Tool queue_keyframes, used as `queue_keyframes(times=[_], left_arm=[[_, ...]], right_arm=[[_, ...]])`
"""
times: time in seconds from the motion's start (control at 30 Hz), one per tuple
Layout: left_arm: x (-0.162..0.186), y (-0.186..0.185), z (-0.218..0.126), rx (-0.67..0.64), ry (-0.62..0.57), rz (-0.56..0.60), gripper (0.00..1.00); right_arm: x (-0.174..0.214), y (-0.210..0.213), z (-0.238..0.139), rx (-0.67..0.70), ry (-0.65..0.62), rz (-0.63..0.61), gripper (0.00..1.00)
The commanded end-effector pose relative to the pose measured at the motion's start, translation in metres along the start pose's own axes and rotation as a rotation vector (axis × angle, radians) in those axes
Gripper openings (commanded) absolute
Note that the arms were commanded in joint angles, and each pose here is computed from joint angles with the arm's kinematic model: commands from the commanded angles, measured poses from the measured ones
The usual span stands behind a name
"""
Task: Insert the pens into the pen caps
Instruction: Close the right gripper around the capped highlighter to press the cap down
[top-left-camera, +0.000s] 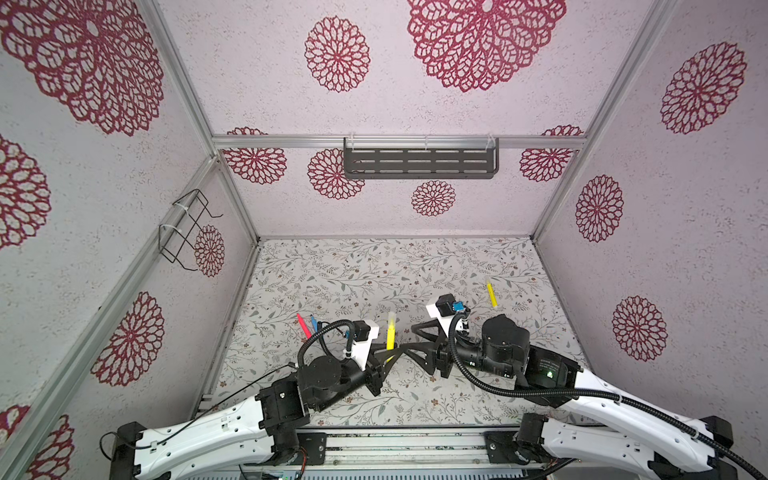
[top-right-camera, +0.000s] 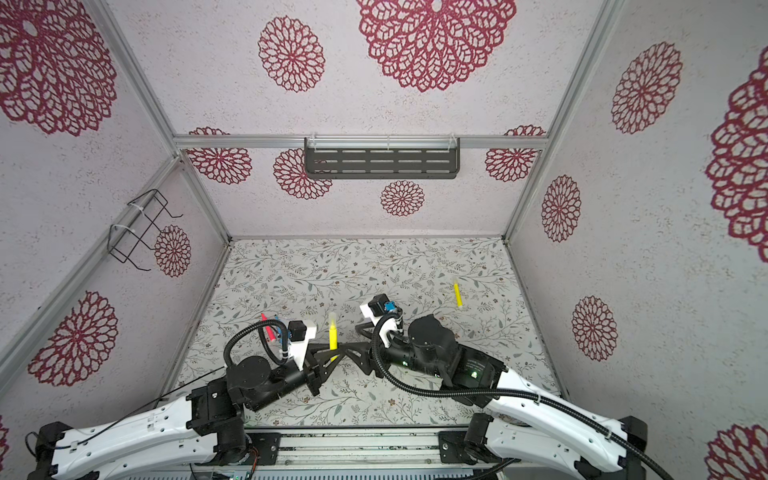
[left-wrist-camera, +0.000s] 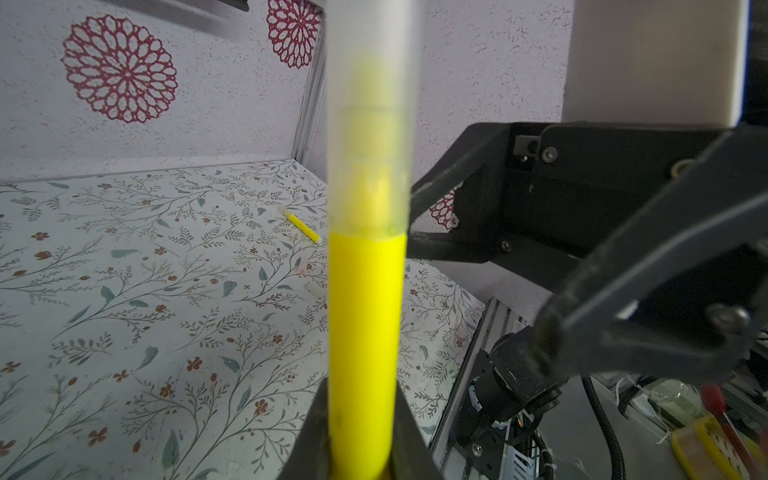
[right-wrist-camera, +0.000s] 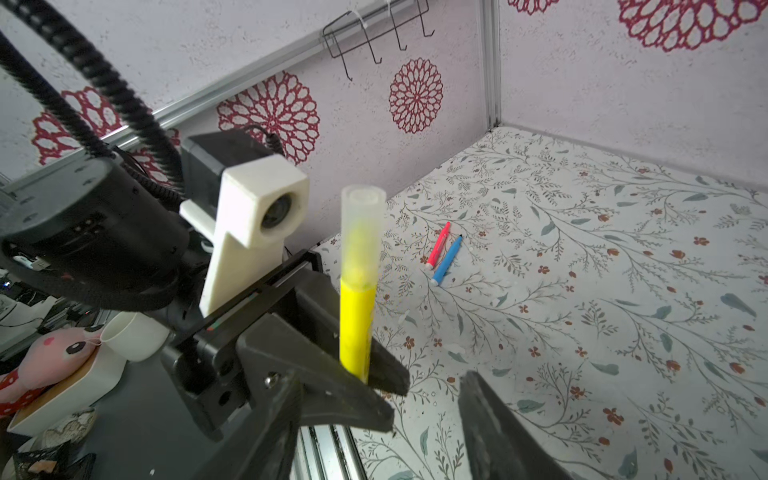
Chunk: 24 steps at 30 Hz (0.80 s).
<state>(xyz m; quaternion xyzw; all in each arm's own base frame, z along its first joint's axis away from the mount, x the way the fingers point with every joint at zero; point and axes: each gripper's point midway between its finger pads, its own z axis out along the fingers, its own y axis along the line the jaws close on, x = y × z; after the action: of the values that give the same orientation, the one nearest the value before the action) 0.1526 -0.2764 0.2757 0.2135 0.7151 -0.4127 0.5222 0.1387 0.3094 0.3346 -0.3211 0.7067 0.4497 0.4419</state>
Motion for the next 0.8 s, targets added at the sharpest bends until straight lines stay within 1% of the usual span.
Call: queue_keyframes(times=[0.0,0.13,0.37,0.5,0.57,0.6,0.67,0.7,0.77], left_arm=[[-0.019,-0.012,-0.002,0.037,-0.057,-0.003,0.0],[-0.017,-0.012,-0.003,0.039,-0.06,-0.006,0.0],[-0.017,-0.014,-0.002,0.048,-0.062,-0.007,0.0],[-0.017,-0.016,-0.001,0.056,-0.065,-0.009,0.0],[-0.016,-0.017,0.0,0.061,-0.065,-0.01,0.0],[-0.015,-0.017,0.0,0.063,-0.064,-0.011,0.0],[-0.015,-0.017,0.001,0.063,-0.063,-0.013,0.0],[-0.014,-0.017,0.001,0.062,-0.061,-0.013,0.0],[-0.014,-0.018,0.002,0.065,-0.061,-0.015,0.0]], right_arm=[[-0.022,0.018,0.0,-0.104,-0.074,0.011,0.59],[-0.023,0.022,0.009,-0.152,-0.071,0.028,0.55],[-0.017,0.021,0.026,-0.18,-0.059,0.054,0.5],[-0.014,0.019,0.034,-0.193,-0.055,0.068,0.42],[-0.013,0.02,0.037,-0.199,-0.055,0.074,0.33],[-0.012,0.02,0.038,-0.202,-0.052,0.076,0.26],[-0.012,0.02,0.038,-0.211,-0.054,0.081,0.06],[-0.01,0.021,0.039,-0.217,-0.049,0.085,0.0],[-0.009,0.022,0.04,-0.225,-0.044,0.089,0.0]])
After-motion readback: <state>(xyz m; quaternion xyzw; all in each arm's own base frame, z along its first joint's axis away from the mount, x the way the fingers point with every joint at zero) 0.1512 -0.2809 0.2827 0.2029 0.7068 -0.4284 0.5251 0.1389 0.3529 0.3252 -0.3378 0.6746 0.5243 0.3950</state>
